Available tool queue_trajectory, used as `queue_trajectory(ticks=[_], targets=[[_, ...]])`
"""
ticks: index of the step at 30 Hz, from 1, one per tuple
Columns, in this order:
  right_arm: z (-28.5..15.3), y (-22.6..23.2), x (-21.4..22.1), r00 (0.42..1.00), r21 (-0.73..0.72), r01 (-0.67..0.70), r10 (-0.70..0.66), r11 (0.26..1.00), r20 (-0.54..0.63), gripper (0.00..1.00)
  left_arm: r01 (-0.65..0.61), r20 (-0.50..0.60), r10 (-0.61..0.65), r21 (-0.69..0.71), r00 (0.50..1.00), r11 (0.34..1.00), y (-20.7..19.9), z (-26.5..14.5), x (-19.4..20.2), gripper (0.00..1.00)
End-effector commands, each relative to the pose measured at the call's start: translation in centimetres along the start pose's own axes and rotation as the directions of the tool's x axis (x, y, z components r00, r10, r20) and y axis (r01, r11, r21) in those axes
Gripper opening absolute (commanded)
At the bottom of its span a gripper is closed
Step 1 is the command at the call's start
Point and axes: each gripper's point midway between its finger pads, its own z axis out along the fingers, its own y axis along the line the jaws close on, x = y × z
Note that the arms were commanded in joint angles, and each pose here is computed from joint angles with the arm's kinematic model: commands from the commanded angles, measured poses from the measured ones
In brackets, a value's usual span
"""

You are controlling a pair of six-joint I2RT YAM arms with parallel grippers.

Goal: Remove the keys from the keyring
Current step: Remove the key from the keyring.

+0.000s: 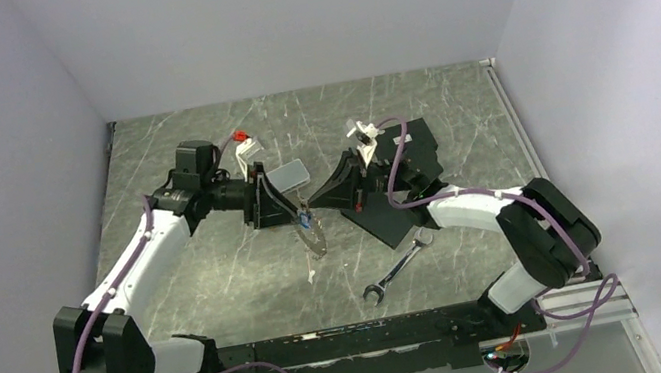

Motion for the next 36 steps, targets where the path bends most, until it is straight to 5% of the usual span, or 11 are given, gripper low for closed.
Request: queue_trajectory(ticks=[1, 15, 26, 36], targets=[[0.2, 0.8, -1.6, 0.998, -0.034, 0.047, -0.045, 0.998, 0.052, 0.0, -0.041, 0.023, 0.04, 0.055, 0.999, 0.998, -1.2, 0.2, -0.9, 0.47], [0.4, 0.8, -1.7, 0.997, -0.038, 0.023, -0.021, 0.999, 0.069, 0.0, -0.012, 0.019, 0.011, 0.077, 1.0, 0.997, -0.6, 1.6, -1.1, 0.46], [-0.3, 0.5, -2.1, 0.997, -0.02, 0.039, -0.037, 0.999, 0.063, 0.0, -0.037, -0.01, 0.038, 0.082, 0.999, 0.996, -1.9, 1.0, -0.9, 0.01], [-0.9, 1.1, -1.3, 0.999, -0.054, 0.032, -0.032, 0.998, 0.002, 0.0, -0.115, -0.052, 0.114, -0.025, 0.992, 0.993, -2.9, -0.4, -1.8, 0.0]])
